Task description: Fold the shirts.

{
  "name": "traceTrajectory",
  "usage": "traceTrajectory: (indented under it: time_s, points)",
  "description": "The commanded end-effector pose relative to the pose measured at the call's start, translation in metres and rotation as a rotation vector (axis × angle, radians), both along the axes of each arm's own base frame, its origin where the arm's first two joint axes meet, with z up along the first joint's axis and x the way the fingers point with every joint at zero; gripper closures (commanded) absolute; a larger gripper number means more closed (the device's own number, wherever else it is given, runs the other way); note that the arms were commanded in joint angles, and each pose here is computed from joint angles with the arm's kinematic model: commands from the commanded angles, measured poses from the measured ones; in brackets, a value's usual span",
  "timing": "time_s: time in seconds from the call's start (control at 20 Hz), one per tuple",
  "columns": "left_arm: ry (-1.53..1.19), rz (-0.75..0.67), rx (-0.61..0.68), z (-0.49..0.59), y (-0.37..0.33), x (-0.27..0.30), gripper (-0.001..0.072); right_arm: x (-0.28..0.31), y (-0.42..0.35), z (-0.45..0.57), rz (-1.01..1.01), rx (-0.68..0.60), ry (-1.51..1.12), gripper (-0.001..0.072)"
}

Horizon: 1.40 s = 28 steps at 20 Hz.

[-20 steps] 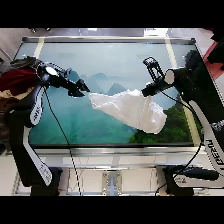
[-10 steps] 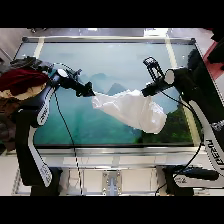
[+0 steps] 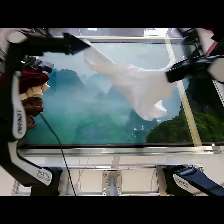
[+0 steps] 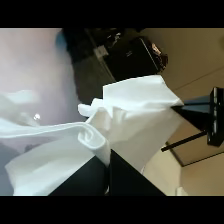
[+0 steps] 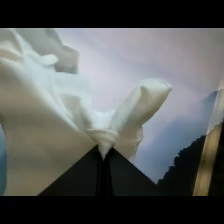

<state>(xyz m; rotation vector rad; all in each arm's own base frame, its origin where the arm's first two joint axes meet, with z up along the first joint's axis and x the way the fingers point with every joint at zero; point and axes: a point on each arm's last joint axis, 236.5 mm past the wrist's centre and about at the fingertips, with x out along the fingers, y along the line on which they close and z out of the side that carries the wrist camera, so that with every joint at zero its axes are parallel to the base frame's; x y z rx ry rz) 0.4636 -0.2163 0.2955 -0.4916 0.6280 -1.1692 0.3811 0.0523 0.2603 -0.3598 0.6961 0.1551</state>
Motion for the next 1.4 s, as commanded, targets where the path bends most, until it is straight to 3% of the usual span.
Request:
traceTrajectory:
  time_s: [0.0,0.2,0.3,0.4,0.65,0.8,1.0,1.2,1.25,1.3,1.35]
  points:
    - [-0.327,0.061,0.183,0.088,0.025,-0.084,0.0695,-0.091,-0.038,0.114,-0.085,0.074,-0.298,0.0684]
    - [-0.481,0.483,0.499,0.140,0.096,-0.148,0.0695,-0.193,-0.064,0.196,-0.104,0.190,-0.606,0.0686]
    - [-0.503,0.668,0.517,0.166,0.126,-0.179,0.0696,-0.210,-0.061,0.213,-0.077,0.221,-0.683,0.0687]
    - [-0.501,0.694,0.507,0.171,0.128,-0.192,0.0696,-0.193,-0.049,0.216,-0.044,0.234,-0.682,0.0688]
    - [-0.229,0.802,0.615,0.076,0.170,-0.109,0.0696,-0.053,-0.034,0.151,-0.080,0.065,-0.455,0.0688]
    - [0.002,0.754,0.683,-0.028,0.178,-0.046,0.0696,0.048,-0.012,0.050,-0.073,0.013,-0.209,0.0688]
    - [0.185,0.734,0.717,-0.163,0.183,0.045,0.0696,0.150,0.017,-0.119,-0.059,0.140,0.045,0.0686]
    - [0.287,0.790,0.611,-0.259,0.178,0.109,0.0677,0.214,0.019,-0.227,-0.087,0.188,0.064,0.0682]
    - [0.291,0.813,0.568,-0.269,0.176,0.121,0.0547,0.227,0.021,-0.237,-0.095,0.208,0.027,0.0674]
    - [0.279,0.846,0.520,-0.270,0.177,0.133,0.0286,0.239,0.022,-0.235,-0.112,0.246,-0.026,0.0564]
    - [0.242,0.889,0.478,-0.261,0.180,0.145,0.0144,0.248,0.021,-0.225,-0.130,0.282,-0.082,0.0351]
